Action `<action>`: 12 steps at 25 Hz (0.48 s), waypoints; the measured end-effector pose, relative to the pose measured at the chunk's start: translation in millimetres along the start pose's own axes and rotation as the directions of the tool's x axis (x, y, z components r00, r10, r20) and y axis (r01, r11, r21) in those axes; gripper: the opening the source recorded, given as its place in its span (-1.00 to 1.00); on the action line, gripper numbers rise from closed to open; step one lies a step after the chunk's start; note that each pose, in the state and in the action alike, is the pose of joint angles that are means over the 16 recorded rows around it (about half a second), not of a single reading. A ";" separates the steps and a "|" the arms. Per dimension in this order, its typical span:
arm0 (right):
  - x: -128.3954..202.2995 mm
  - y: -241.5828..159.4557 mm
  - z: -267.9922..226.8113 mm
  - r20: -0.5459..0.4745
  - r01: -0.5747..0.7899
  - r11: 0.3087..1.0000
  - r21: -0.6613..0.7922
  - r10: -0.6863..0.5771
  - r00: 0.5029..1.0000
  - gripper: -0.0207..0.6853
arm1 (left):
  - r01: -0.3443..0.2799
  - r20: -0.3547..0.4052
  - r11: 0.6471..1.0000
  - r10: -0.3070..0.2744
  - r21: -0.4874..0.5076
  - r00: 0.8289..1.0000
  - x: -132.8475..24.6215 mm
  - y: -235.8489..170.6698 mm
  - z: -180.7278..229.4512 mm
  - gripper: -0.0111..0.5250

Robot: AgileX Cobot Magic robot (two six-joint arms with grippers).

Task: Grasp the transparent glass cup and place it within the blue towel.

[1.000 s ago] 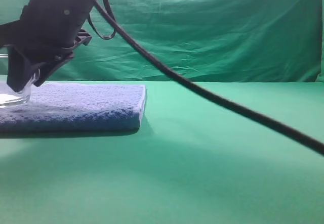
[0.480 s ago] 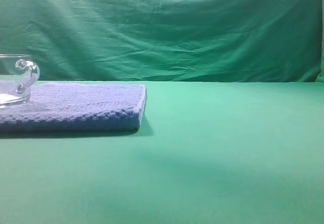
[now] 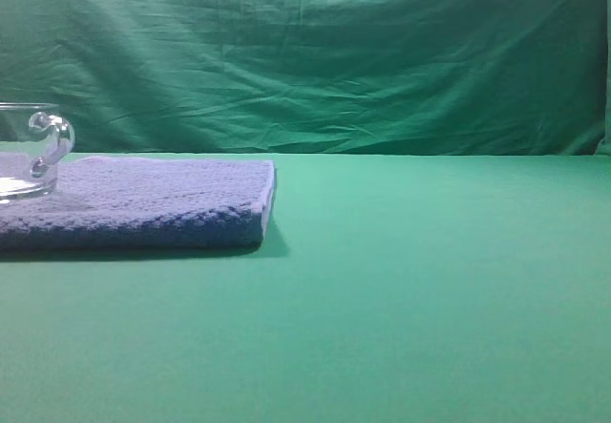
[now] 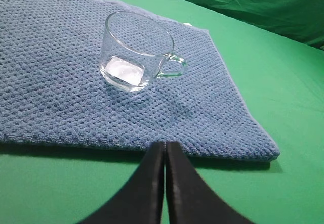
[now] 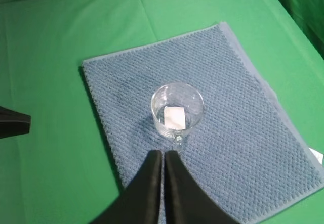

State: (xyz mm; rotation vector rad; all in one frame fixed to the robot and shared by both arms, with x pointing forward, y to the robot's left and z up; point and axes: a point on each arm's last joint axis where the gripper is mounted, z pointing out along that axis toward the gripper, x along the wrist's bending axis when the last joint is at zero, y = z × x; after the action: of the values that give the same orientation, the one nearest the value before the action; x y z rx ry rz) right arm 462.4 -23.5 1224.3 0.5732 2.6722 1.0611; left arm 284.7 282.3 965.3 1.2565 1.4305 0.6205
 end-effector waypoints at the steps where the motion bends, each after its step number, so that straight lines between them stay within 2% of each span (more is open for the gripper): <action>1: -1.0 -1.3 -2.9 0.017 -0.021 1.000 0.009 0.020 1.000 -0.94 | 0.000 0.000 1.000 0.000 0.000 1.000 0.0 0.0 0.0 -0.96; 6: -7.5 -7.8 -20.9 0.132 -0.136 0.990 0.029 0.131 0.983 -0.94 | 0.000 0.000 1.000 0.000 0.000 1.000 0.0 0.0 0.0 -0.96; 12: -13.4 -22.5 -57.5 0.286 -0.253 0.967 -0.035 0.252 0.925 -0.94 | 0.000 0.000 1.000 0.000 0.000 1.000 0.0 0.0 0.0 -0.96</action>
State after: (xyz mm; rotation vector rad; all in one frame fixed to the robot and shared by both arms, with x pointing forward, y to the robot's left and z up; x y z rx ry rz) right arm 449.4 -79.4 1250.7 1.0126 2.3899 0.9482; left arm 284.7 282.3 965.3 1.2565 1.4305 0.6205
